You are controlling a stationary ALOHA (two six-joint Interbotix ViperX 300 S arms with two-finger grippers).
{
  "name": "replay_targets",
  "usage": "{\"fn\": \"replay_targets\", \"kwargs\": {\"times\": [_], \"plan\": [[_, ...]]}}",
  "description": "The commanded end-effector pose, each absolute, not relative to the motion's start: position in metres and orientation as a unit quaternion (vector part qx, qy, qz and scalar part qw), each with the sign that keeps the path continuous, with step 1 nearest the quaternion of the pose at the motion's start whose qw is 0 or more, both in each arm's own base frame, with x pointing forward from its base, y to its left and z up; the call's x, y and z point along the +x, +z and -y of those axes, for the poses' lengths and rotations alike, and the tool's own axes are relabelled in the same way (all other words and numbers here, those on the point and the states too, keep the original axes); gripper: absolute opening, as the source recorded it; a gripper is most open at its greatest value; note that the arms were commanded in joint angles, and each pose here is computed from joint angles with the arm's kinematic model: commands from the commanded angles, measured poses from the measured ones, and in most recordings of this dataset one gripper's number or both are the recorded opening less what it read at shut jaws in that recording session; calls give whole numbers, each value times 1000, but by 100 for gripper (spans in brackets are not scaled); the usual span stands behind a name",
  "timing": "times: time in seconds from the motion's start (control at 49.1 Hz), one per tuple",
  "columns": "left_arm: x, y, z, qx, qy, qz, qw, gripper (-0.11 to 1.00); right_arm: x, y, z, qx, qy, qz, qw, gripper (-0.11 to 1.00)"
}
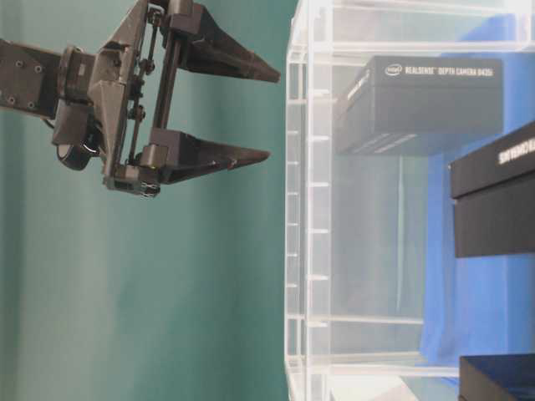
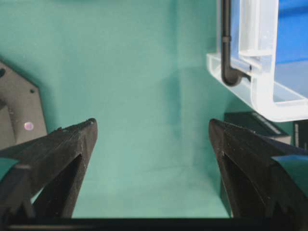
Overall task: Take out the box from the case.
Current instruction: 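Lower the right gripper and close it on the right black box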
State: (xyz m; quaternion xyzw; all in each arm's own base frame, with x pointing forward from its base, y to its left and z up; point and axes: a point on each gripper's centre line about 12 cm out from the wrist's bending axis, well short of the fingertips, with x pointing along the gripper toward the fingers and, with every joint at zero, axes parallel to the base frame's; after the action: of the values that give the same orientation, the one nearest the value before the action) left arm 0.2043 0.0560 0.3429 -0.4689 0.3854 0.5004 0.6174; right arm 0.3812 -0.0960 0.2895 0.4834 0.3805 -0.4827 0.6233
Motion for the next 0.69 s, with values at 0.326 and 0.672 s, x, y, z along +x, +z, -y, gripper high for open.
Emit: {"fn": "replay_targets", "kwargs": {"times": [0.326,0.672], "plan": [[205,347,-56,-471,497,-379,622,98,382,271,106,468,-508,-382,614,93],[205,347,-56,-470,497,-380,623,98,381,248,110,475,-512,-365,616,93]]}}
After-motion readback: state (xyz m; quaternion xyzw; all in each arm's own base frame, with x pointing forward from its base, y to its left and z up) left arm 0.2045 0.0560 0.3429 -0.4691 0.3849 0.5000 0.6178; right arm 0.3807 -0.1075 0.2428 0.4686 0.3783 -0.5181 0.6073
